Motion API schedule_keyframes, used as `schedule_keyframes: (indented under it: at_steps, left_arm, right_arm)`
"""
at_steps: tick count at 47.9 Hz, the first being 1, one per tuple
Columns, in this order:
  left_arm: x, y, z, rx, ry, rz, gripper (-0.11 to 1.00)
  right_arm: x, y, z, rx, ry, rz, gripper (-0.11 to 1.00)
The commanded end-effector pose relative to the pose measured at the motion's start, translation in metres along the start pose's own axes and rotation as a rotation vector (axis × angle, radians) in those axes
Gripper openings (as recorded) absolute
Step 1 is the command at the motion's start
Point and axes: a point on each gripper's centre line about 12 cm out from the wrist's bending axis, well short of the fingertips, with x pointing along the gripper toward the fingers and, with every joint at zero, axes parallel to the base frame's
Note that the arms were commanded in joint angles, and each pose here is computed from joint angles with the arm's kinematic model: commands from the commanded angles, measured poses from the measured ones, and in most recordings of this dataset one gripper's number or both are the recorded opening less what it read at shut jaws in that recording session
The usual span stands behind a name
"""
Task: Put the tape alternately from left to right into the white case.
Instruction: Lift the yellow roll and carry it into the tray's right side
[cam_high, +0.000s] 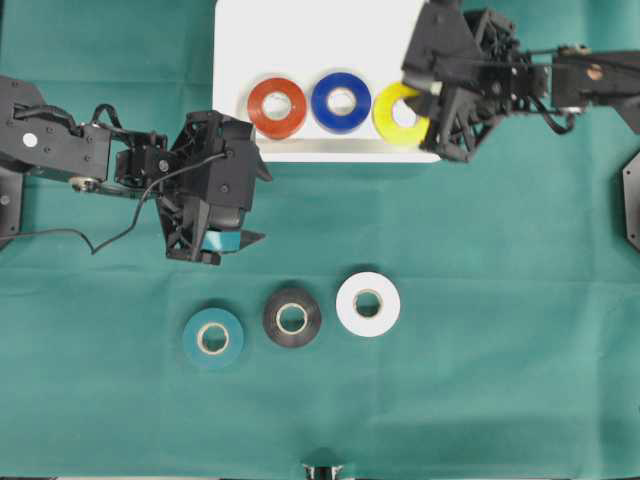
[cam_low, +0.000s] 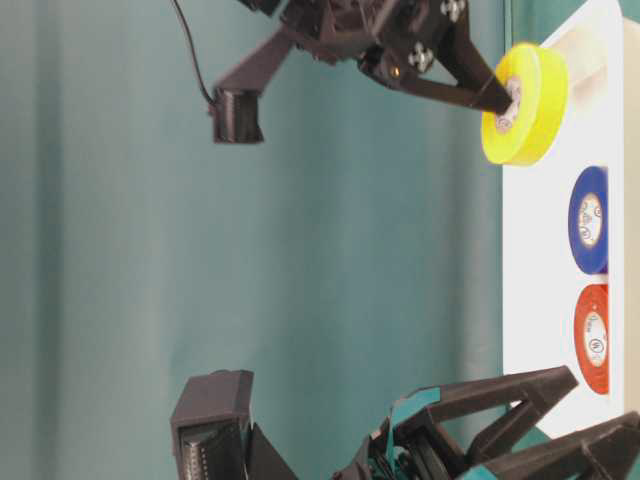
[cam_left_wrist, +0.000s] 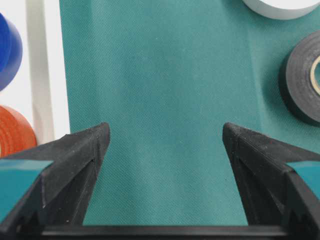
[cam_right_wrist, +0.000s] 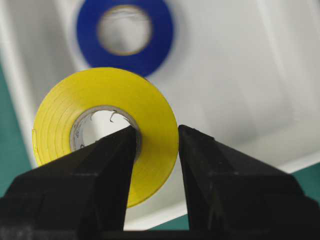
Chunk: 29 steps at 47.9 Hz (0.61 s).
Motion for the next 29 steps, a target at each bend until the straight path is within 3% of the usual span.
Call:
schedule_keyframes:
  at_steps: [1, 13, 29]
  left_arm:
    - [-0.004, -0.002, 0.009, 0.002, -0.031, -0.002, 0.93]
    - [-0.004, -0.003, 0.009, 0.006, -0.033, -0.005, 0.93]
    - [-0.004, -0.005, 0.009, 0.01, -0.032, -0.01, 0.93]
  right_arm:
    - [-0.001, -0.01, 0.016, 0.018, -0.04, -0.017, 0.01]
    - [0.017, -0.041, 0.024, 0.051, -0.038, -0.076, 0.01]
    - [0.032, -0.066, 0.031, 0.093, -0.081, -0.088, 0.01]
